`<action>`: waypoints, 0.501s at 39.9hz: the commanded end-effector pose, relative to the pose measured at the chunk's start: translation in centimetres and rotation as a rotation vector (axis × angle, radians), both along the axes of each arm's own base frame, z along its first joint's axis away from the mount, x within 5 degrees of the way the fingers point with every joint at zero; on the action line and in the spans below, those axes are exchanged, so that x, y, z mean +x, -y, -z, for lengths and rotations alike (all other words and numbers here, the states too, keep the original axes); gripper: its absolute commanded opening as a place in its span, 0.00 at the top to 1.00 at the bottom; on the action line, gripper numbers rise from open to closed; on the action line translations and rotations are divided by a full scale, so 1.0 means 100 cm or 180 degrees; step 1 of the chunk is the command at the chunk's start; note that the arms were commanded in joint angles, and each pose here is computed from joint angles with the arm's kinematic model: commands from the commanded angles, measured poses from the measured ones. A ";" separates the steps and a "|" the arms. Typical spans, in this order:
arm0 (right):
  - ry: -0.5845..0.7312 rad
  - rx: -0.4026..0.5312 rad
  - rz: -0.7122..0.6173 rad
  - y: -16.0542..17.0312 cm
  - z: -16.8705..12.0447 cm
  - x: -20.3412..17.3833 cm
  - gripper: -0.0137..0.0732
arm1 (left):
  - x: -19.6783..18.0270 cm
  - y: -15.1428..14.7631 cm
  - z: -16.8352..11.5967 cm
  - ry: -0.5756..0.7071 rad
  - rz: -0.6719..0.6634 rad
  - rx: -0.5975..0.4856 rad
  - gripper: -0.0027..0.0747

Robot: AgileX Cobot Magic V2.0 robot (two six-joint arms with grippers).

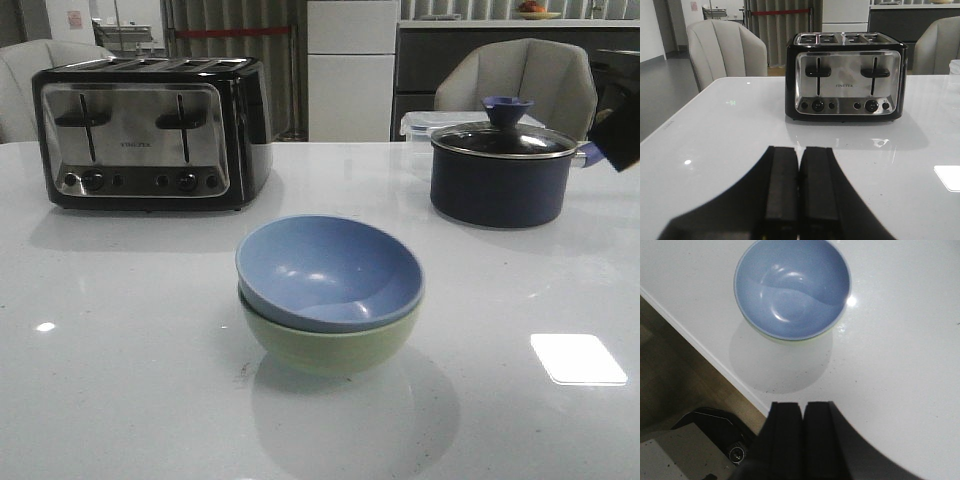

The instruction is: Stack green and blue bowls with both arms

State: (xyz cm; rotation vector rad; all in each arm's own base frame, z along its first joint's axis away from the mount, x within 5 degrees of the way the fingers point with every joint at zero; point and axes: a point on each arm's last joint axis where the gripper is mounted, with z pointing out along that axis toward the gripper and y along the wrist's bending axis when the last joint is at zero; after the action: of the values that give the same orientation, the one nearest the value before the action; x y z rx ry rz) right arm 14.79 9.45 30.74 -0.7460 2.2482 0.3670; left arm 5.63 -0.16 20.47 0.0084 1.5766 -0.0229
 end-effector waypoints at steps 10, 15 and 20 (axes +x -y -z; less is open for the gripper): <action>0.0262 0.0127 0.0023 0.000 -0.014 0.002 0.78 | -0.002 0.001 -0.007 0.0376 0.0069 -0.0037 0.84; 0.0262 0.0127 0.0023 0.000 -0.014 0.002 0.78 | -0.002 0.001 -0.009 0.0416 0.0067 -0.0045 0.84; 0.0262 0.0127 0.0023 0.000 -0.014 0.002 0.78 | -0.002 0.001 -0.009 0.0416 0.0067 -0.0045 0.84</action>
State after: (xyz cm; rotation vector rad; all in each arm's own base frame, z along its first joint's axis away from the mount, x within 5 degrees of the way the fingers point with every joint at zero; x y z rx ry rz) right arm 14.79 9.45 30.74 -0.7460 2.2482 0.3670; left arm 5.62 -0.24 20.73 0.0229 1.5478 -0.0399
